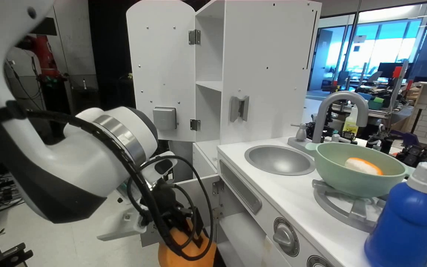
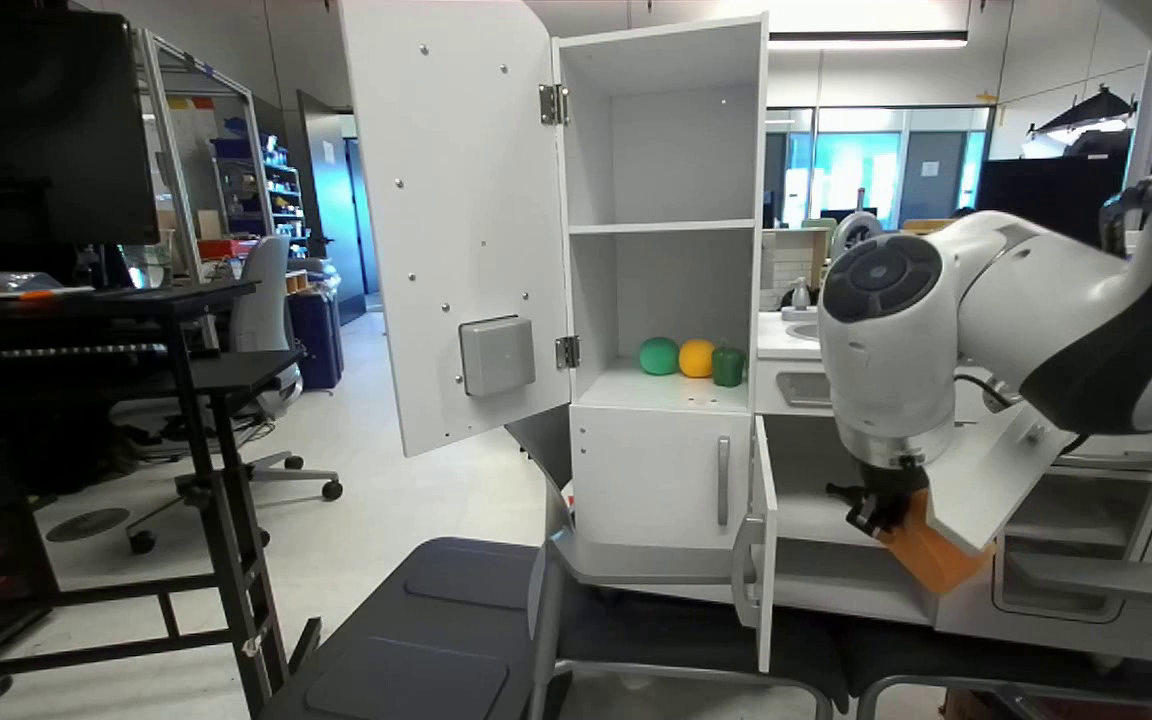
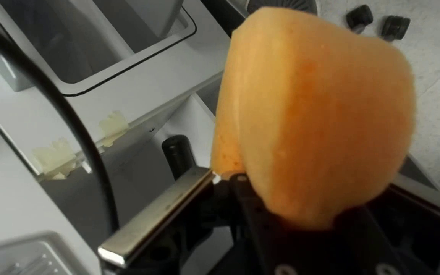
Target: Pick up the black bottle and the orange object and put them in the cabinet
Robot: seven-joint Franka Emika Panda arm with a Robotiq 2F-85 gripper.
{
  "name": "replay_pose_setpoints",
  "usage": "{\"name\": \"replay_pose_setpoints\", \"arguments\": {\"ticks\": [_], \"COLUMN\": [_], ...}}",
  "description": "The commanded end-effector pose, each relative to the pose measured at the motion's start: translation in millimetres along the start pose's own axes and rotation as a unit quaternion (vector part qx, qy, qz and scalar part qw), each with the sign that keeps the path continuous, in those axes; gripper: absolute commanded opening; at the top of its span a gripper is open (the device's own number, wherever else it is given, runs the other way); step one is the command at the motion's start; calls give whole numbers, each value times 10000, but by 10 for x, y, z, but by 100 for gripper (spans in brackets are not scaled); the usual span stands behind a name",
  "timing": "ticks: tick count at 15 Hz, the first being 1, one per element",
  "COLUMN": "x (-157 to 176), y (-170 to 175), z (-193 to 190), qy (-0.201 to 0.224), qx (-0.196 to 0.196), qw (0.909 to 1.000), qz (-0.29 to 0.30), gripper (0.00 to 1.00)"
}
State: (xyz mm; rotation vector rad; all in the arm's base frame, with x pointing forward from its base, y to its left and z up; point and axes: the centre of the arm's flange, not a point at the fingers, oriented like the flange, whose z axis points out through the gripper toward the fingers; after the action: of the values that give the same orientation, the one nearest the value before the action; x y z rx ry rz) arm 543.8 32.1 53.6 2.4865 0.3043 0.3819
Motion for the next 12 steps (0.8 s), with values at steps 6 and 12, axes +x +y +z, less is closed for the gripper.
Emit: {"name": "replay_pose_setpoints", "arguments": {"ticks": [6, 12], "x": [355, 762], "y": [-317, -31], "z": [556, 711], "qy": [716, 977], "qx": [-506, -832], "qw": [9945, 9871], "qz": [581, 956], "gripper": [3, 3]}}
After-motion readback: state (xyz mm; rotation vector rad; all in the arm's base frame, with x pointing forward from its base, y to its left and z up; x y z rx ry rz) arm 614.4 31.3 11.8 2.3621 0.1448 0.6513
